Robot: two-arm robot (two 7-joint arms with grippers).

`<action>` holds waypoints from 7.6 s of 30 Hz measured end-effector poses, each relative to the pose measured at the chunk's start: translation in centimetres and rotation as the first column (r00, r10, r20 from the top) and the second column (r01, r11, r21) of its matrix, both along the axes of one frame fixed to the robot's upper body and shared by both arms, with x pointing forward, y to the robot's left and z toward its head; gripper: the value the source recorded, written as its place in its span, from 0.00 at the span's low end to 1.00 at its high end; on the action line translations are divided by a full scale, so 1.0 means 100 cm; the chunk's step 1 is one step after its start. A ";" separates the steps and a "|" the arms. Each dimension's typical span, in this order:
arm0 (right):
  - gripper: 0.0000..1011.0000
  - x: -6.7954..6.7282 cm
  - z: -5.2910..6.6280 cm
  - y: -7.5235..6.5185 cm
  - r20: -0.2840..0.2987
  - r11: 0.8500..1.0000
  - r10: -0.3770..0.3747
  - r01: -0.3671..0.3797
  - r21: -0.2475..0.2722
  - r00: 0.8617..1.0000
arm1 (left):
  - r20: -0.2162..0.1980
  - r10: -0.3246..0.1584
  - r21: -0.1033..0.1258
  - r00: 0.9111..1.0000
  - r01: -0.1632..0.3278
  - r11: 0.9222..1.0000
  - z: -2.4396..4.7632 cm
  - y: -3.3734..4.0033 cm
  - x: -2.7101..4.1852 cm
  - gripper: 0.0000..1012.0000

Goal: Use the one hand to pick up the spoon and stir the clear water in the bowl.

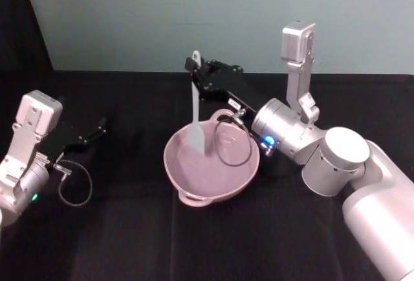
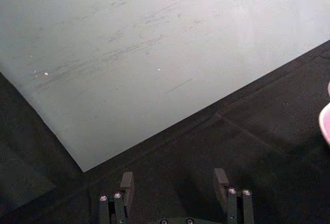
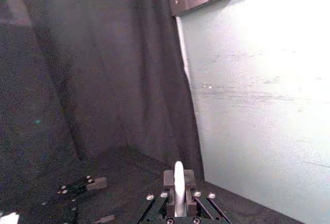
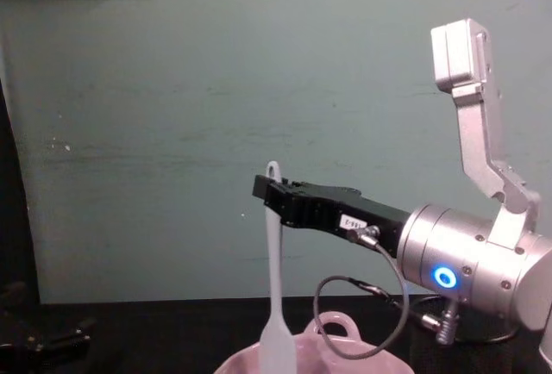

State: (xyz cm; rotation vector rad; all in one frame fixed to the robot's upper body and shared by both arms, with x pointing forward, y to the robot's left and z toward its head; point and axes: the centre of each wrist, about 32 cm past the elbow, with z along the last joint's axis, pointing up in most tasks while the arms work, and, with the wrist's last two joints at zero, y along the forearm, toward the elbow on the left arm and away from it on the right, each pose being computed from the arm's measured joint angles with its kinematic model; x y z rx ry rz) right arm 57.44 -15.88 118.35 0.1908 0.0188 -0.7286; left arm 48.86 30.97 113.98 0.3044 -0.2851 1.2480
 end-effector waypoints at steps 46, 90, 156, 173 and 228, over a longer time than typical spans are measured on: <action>0.12 -0.031 0.002 -0.002 0.021 1.000 0.024 -0.024 0.003 0.999 | 0.000 0.000 0.000 1.000 0.000 1.000 0.0000 0.0000 0.0000 1.00; 0.12 -0.065 0.047 -0.109 0.151 0.958 -0.280 0.265 0.112 0.948 | 0.000 0.000 0.000 1.000 0.000 1.000 0.0000 0.0000 0.0000 1.00; 0.64 -0.037 -0.048 -0.123 -0.273 0.893 -0.274 0.349 0.283 0.922 | 0.000 0.000 0.000 1.000 0.000 1.000 0.0000 0.0000 0.0000 1.00; 0.99 -0.060 -0.062 -0.129 -0.314 0.885 -0.292 0.380 0.269 0.903 | 0.000 0.000 0.000 1.000 0.000 1.000 0.0000 0.0000 0.0000 1.00; 0.99 -0.066 -0.060 -0.128 0.264 0.616 -0.584 0.631 -0.472 0.767 | 0.000 0.000 0.000 1.000 0.000 1.000 0.0000 0.0000 0.0000 1.00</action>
